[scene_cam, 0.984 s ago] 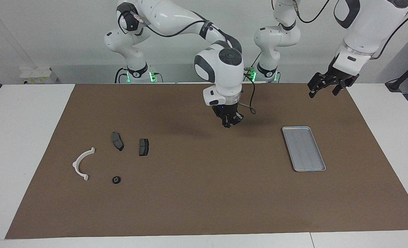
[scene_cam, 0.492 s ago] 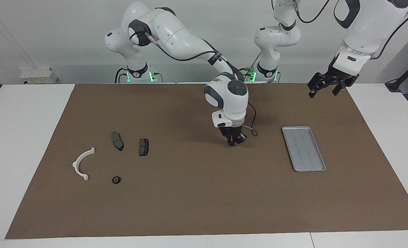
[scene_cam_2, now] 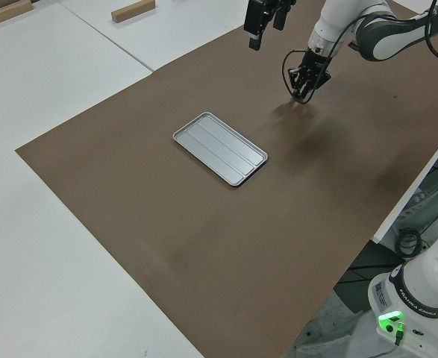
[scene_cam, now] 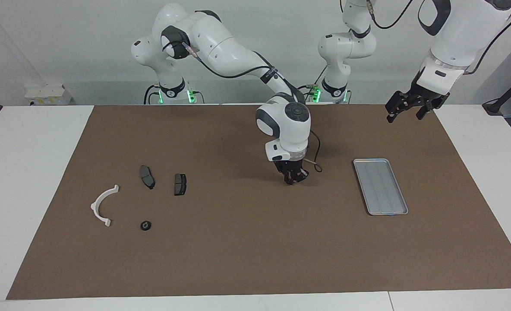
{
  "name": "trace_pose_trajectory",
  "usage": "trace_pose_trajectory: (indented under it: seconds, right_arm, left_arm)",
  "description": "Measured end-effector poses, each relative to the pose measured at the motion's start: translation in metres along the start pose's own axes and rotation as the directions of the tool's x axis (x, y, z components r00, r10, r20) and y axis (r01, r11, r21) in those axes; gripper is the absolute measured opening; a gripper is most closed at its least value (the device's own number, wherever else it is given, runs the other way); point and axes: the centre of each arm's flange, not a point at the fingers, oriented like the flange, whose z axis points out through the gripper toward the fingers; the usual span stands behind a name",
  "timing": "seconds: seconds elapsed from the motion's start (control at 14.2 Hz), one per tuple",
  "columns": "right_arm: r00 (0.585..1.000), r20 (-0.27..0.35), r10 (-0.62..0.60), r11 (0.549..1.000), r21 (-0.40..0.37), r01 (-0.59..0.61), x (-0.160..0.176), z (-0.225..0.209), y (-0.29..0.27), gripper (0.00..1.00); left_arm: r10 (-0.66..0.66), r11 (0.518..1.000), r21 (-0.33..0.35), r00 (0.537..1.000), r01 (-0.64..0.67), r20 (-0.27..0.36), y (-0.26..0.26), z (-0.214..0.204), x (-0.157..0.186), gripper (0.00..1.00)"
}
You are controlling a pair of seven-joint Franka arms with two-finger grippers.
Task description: Pick bearing gear from pile to tray
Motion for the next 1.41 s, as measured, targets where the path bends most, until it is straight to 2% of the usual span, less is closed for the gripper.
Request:
trace_pose_trajectory:
  seconds: [0.21, 0.35, 0.42, 0.56, 0.7, 0.91, 1.05, 1.19, 1.41]
  right_arm:
    - [1.000, -0.009, -0.001, 0.999, -0.037, 0.001, 0.004, 0.002, 0.004, 0.73]
    - [1.000, -0.020, 0.003, 0.998, -0.070, -0.004, 0.023, -0.006, 0.007, 0.95]
    - [1.000, -0.022, -0.019, 0.996, -0.086, 0.017, 0.040, -0.016, 0.009, 1.00]
    - [0.995, -0.014, -0.103, 0.990, -0.100, 0.102, 0.095, -0.054, 0.021, 1.00]
    - [0.973, 0.004, -0.231, 0.967, -0.112, 0.230, 0.171, -0.103, 0.053, 1.00]
    - [0.902, 0.062, -0.428, 0.892, -0.129, 0.433, 0.276, -0.158, 0.125, 1.00]
    - [0.846, 0.091, -0.525, 0.837, -0.122, 0.533, 0.332, -0.168, 0.170, 1.00]
    - [0.809, 0.120, -0.576, 0.801, -0.116, 0.588, 0.381, -0.161, 0.215, 1.00]
    - [0.813, 0.128, -0.569, 0.806, -0.112, 0.581, 0.415, -0.135, 0.251, 1.00]
  left_arm:
    - [0.000, 1.000, 0.000, 1.000, 0.000, 0.000, 0.000, 0.000, 0.000, 1.00]
    - [0.001, 1.000, 0.000, 1.000, -0.001, 0.000, 0.000, 0.000, 0.000, 1.00]
    - [0.001, 1.000, 0.000, 1.000, -0.001, 0.000, 0.001, 0.000, 0.000, 1.00]
    - [-0.026, 1.000, 0.000, 1.000, 0.026, 0.001, 0.001, 0.001, 0.000, 1.00]
    - [-0.111, 0.994, -0.004, 0.994, 0.111, -0.013, 0.009, 0.008, 0.002, 1.00]
    - [-0.218, 0.976, -0.008, 0.976, 0.218, -0.011, 0.062, 0.043, 0.002, 1.00]
    - [-0.286, 0.958, -0.018, 0.958, 0.286, -0.014, 0.119, 0.084, 0.008, 1.00]
    - [-0.334, 0.942, -0.027, 0.943, 0.333, -0.008, 0.185, 0.142, 0.015, 1.00]
    - [-0.398, 0.917, -0.033, 0.918, 0.397, 0.004, 0.249, 0.219, 0.017, 1.00]
